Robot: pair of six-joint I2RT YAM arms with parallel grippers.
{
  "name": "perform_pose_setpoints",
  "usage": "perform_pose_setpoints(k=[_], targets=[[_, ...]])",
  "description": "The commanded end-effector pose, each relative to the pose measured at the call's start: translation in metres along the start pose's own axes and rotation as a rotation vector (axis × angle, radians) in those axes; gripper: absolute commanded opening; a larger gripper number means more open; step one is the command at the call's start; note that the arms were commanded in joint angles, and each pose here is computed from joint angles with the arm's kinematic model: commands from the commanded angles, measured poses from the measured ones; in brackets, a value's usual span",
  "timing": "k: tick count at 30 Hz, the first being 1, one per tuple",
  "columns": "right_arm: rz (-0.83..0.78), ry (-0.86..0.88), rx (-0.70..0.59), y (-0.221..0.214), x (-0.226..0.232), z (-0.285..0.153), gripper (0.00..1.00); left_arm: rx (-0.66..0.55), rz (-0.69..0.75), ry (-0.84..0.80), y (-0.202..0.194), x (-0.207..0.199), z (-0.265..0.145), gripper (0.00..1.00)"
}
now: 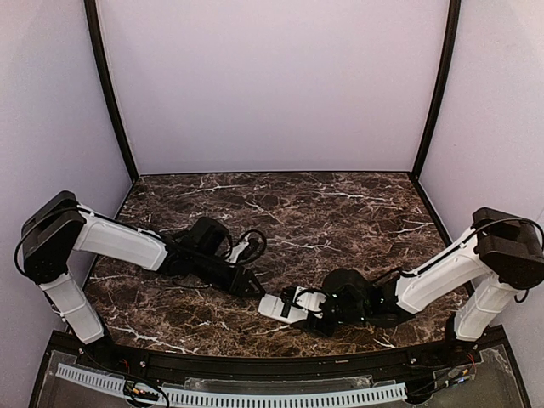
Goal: Load the batteries into the remote control
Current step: Load the battery cover onto the remote control without the battery cover, then press the battery cover on the remote control.
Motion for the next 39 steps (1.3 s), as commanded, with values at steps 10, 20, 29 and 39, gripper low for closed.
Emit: perform_pose_setpoints(k=[10, 20, 29, 39], targets=[[0.051, 0.034, 0.014, 0.009, 0.006, 0.006, 0.0, 0.05, 0.017, 0.028, -0.023, -0.001, 0.006, 0.45], [0.059, 0.039, 0.014, 0.009, 0.005, 0.006, 0.0, 0.061, 0.027, 0.023, -0.022, -0.004, 0.011, 0.4], [0.06, 0.036, 0.01, 0.009, 0.004, 0.005, 0.0, 0.077, 0.038, 0.026, -0.022, -0.006, 0.015, 0.37], [0.06, 0.035, 0.002, 0.01, 0.003, 0.004, 0.0, 0.104, 0.047, 0.04, -0.022, -0.006, 0.021, 0.32]])
Point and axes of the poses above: each gripper's point midway between its finger pads, its own z axis out along the fingers, its own x axis along the line the jaws close on, y = z × x, the point moved 3 cm from there along -z, back along the fingers, and after that the axes turned 6 degrees about z, right-handed, at the moved point
